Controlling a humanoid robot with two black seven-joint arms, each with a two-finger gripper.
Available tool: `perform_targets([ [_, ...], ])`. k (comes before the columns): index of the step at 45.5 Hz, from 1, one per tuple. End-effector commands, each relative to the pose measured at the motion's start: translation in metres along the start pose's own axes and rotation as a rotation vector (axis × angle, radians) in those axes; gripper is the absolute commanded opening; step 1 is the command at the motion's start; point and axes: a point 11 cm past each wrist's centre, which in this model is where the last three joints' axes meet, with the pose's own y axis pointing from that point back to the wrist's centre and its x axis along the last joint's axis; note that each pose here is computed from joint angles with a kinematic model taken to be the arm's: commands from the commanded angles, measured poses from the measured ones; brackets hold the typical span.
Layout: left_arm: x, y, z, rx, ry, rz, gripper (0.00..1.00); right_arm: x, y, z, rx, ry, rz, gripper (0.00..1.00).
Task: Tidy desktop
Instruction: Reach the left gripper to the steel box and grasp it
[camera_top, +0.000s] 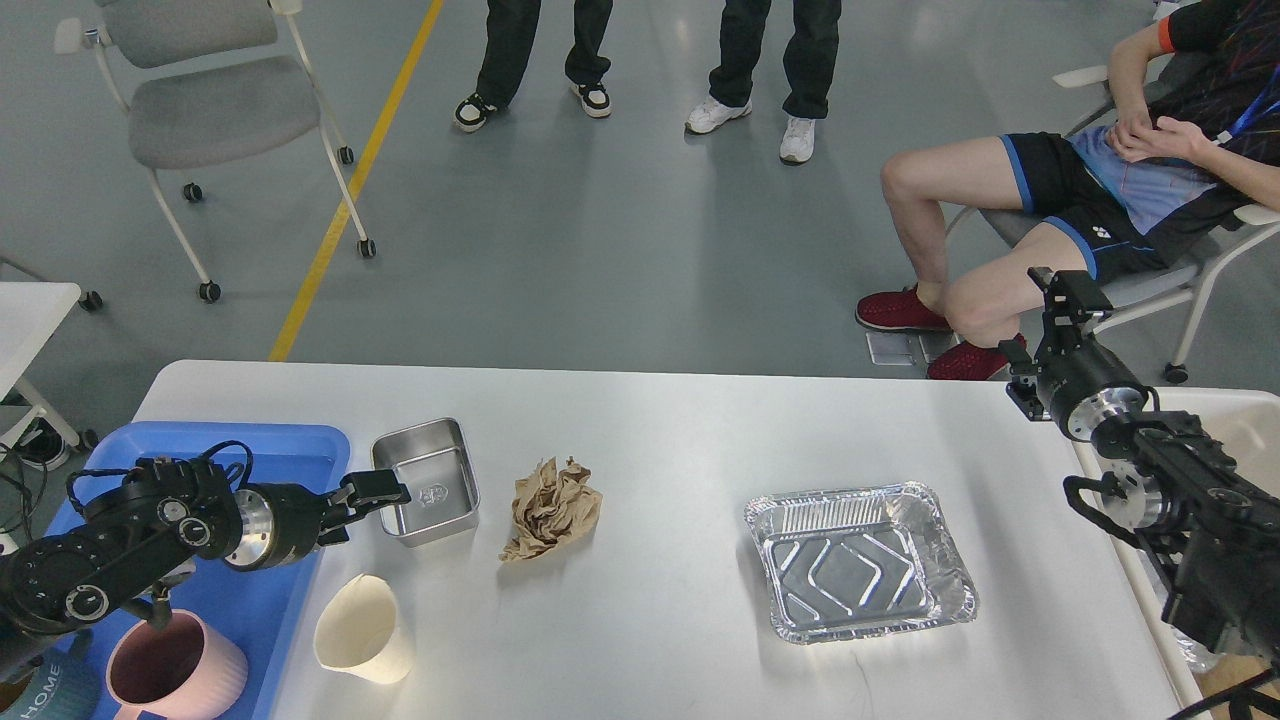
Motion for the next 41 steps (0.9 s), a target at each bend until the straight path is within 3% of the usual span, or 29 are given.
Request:
perform_targets([
  [1,-0.001,-0.002,0.0,-0.001,0.004,0.014,0.94,0.0,0.0,0.001,-0.002,0.0,0.001,1.0],
  [6,-0.003,-0.007,0.006,-0.018,0.005,0.031,0.89,0.0,0.0,0.001,-0.002,0.0,0.0,1.0],
  [14,-0.006,-0.01,0.009,-0.028,0.007,0.026,0.62,0.0,0.0,0.001,-0.001,0.0,0.0,1.0],
  [22,-0.009,-0.012,0.01,-0.027,0.008,0.021,0.47,0.0,0.001,0.001,-0.002,0.0,-0.001,1.0],
  [41,-0.005,-0.014,-0.006,0.028,0.035,0.038,0.23,0.001,0.001,0.003,-0.005,-0.001,0.0,1.0],
])
